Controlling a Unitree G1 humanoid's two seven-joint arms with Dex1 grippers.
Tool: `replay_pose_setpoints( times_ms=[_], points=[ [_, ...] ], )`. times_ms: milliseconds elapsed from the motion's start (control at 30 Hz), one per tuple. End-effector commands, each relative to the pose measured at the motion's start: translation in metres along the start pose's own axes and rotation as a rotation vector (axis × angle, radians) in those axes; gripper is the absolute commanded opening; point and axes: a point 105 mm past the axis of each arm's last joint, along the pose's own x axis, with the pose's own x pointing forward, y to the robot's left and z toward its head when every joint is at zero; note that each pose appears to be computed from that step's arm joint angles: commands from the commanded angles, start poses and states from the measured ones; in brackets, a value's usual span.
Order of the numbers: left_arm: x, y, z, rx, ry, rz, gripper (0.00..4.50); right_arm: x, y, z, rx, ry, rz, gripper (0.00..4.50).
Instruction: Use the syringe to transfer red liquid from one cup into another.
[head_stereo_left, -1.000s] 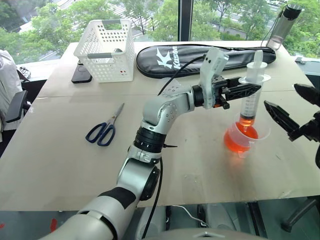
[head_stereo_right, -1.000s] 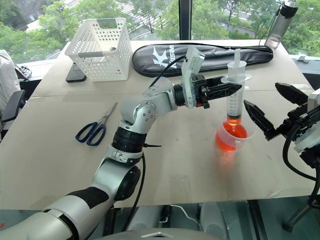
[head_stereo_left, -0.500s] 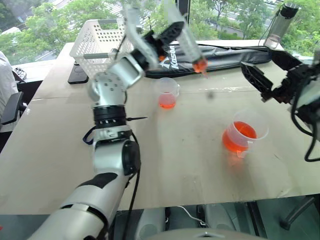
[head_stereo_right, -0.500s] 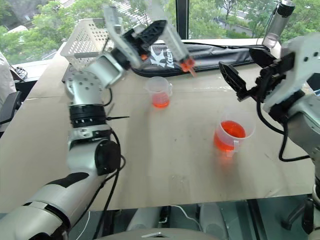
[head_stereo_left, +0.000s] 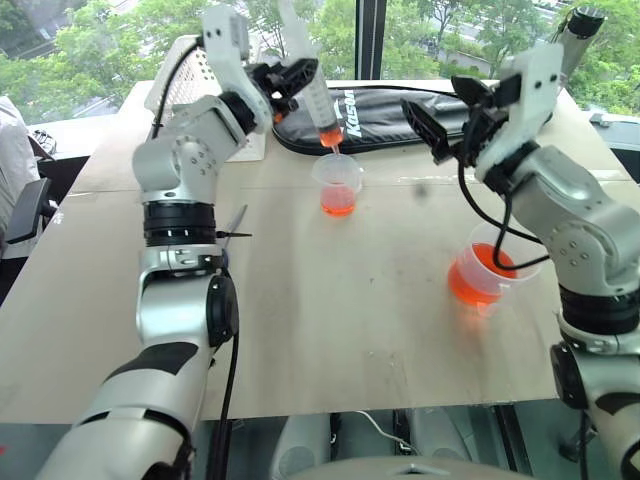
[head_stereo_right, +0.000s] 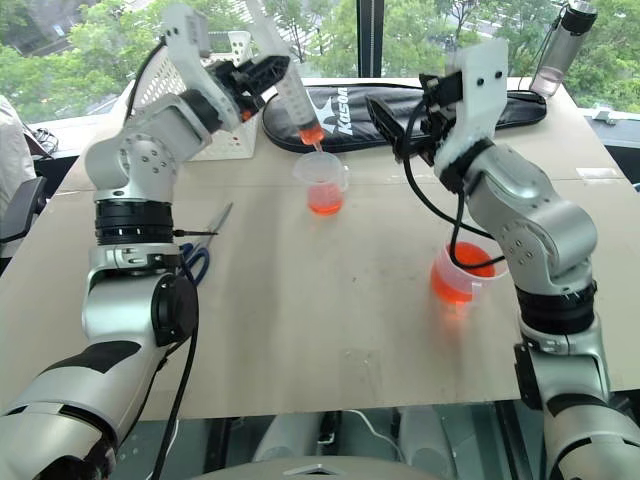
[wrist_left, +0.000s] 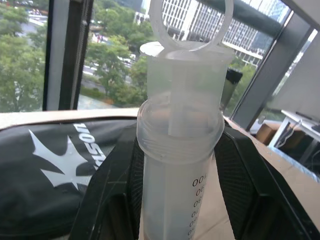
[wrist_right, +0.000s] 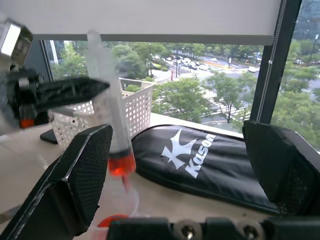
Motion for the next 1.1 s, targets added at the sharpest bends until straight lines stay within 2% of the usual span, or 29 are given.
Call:
replay_pose_setpoints(
  times_ms=[33, 300, 500, 533, 567, 767, 800, 867, 1000, 1100],
  points=[
    [-0.001, -0.015, 0.018, 0.096, -0.049, -0.040, 1.51, 0.012, 0.004, 0.016, -0.037, -0.051, 0.016, 4.50],
    [-0.009, -0.027, 0.009, 0.265, -0.011, -0.081, 1.51, 0.035, 0.021, 0.021, -0.052, -0.022, 0.118, 4.50],
    [-0.016, -0.037, -0.006, 0.335, 0.005, -0.113, 1.51, 0.059, 0.035, 0.032, 0.027, 0.032, 0.209, 4.50],
    [-0.017, -0.037, -0.008, 0.350, 0.010, -0.114, 1.51, 0.062, 0.036, 0.034, 0.034, 0.037, 0.217, 4.00],
    [-0.018, -0.038, -0.009, 0.359, 0.014, -0.114, 1.51, 0.065, 0.039, 0.036, 0.033, 0.043, 0.231, 3.77],
    [-0.019, -0.041, -0.012, 0.406, 0.018, -0.096, 1.51, 0.075, 0.051, 0.032, -0.010, 0.091, 0.280, 3.77],
    [-0.020, -0.041, -0.013, 0.410, 0.018, -0.094, 1.51, 0.075, 0.052, 0.030, -0.016, 0.101, 0.283, 3.36],
    [-0.020, -0.042, -0.013, 0.416, 0.018, -0.091, 1.51, 0.075, 0.053, 0.026, -0.032, 0.118, 0.284, 2.97],
    [-0.020, -0.042, -0.013, 0.422, 0.019, -0.087, 1.51, 0.076, 0.051, 0.021, -0.052, 0.139, 0.280, 1.02],
    [-0.021, -0.042, -0.014, 0.423, 0.020, -0.088, 1.51, 0.077, 0.051, 0.020, -0.061, 0.140, 0.275, 1.02]
  ],
)
